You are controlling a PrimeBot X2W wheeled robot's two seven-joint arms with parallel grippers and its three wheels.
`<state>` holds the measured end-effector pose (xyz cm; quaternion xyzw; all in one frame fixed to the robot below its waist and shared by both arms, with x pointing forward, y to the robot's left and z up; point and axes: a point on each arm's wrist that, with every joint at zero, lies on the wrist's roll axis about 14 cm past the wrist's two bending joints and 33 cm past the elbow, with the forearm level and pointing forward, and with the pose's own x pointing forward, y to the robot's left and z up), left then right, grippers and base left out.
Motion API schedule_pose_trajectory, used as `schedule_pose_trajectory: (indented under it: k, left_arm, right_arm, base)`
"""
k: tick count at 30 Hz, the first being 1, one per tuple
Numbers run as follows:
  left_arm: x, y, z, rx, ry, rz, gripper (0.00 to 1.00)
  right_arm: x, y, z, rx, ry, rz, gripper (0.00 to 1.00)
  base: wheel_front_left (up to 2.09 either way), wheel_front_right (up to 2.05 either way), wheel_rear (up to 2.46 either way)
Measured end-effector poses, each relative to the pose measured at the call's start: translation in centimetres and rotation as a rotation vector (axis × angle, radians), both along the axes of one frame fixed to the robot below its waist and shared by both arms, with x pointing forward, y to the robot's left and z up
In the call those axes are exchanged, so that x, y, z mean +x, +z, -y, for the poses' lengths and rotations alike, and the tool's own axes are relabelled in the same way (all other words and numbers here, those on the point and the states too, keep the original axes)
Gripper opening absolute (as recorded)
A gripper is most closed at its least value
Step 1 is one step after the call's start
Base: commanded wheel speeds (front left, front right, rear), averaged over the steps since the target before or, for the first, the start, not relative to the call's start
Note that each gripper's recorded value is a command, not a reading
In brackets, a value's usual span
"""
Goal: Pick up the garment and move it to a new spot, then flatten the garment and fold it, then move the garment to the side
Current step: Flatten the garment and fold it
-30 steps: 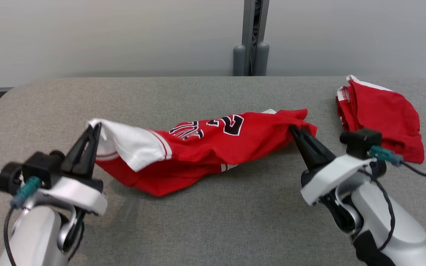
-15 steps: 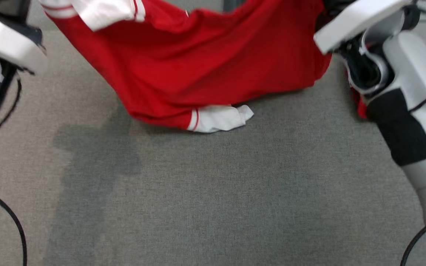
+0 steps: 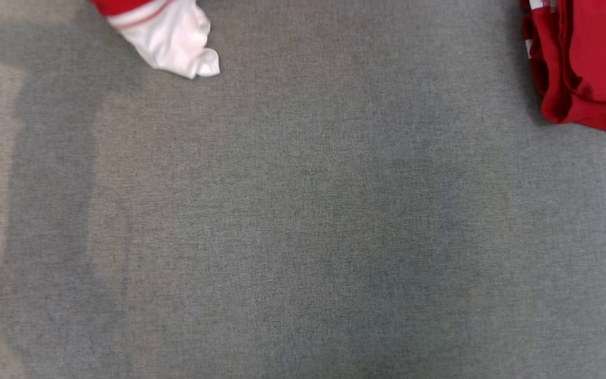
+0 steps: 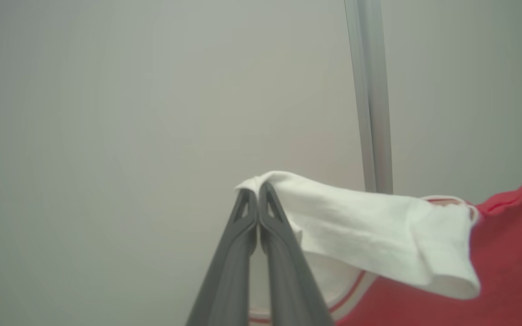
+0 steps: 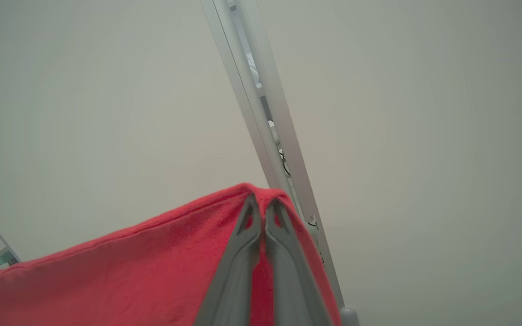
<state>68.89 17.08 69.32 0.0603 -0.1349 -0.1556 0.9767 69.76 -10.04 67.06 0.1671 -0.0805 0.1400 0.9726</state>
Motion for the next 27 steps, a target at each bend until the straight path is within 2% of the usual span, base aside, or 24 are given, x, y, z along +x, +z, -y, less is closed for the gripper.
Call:
schedule_pose_trajectory:
  k: [3, 8, 11, 12, 19, 22, 27]
  left_arm:
    - [1.4, 1.3, -0.2, -0.008, 0.021, 0.026, 0.00]
    - [1.9, 5.2, 0.9, 0.000, 0.013, 0.165, 0.00]
    - [1.9, 6.9, 1.8, -0.010, 0.000, 0.247, 0.00]
    - [2.7, 5.6, 2.0, 0.017, 0.004, 0.230, 0.00]
    - [4.8, -1.3, 1.4, -0.032, 0.007, 0.120, 0.00]
    - [4.9, -4.2, 1.3, -0.034, 0.006, 0.066, 0.00]
    - [3.6, -6.6, 0.7, -0.123, -0.007, 0.020, 0.00]
  right_arm:
    - [1.0, 1.0, 0.5, -0.040, -0.033, 0.038, 0.00]
    - [1.9, 3.9, 0.5, -0.109, -0.053, 0.140, 0.00]
    - [2.6, 4.5, 1.1, -0.097, -0.071, 0.158, 0.00]
    - [3.1, 4.0, 1.0, -0.111, -0.072, 0.166, 0.00]
    - [4.6, -3.1, -0.5, -0.136, -0.036, 0.082, 0.00]
    - [4.6, -4.9, -1.1, -0.126, -0.022, 0.060, 0.00]
    - [3.3, -8.4, -2.3, -0.124, 0.022, 0.010, 0.00]
  base:
    - [0.00, 0.00, 0.00]
    - [0.00, 0.00, 0.00]
    - [0.00, 0.00, 0.00]
    - [0.00, 0.00, 0.00]
    - [0.00, 0.00, 0.00]
    - [0.00, 0.00, 0.00]
    - [0.00, 0.00, 0.00]
